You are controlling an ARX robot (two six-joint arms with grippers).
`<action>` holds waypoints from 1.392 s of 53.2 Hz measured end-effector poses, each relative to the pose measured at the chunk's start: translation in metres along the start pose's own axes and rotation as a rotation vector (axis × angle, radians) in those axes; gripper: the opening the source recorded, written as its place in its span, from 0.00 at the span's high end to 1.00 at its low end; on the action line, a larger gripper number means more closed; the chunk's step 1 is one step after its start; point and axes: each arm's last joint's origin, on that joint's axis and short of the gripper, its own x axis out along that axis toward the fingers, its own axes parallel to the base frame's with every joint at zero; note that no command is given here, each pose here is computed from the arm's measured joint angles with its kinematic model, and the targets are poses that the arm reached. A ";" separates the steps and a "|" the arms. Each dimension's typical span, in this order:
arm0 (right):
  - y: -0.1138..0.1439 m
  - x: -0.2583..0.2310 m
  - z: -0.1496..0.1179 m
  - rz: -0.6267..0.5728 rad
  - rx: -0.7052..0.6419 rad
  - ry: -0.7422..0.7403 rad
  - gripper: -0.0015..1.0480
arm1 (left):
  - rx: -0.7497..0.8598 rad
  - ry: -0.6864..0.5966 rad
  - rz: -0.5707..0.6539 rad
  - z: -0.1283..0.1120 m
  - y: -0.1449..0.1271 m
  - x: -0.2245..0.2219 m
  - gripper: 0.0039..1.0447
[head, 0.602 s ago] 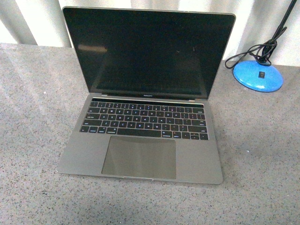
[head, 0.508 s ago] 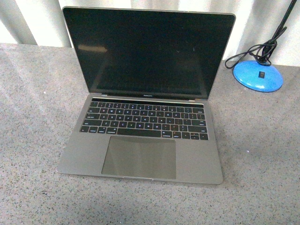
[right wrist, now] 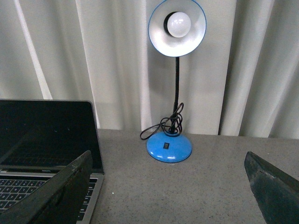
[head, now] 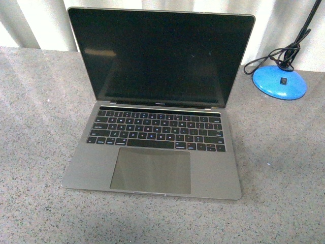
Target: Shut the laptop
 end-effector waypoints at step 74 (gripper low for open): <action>0.042 0.237 0.060 0.650 -0.723 0.324 0.10 | 0.289 0.258 -0.117 0.073 -0.005 0.210 0.06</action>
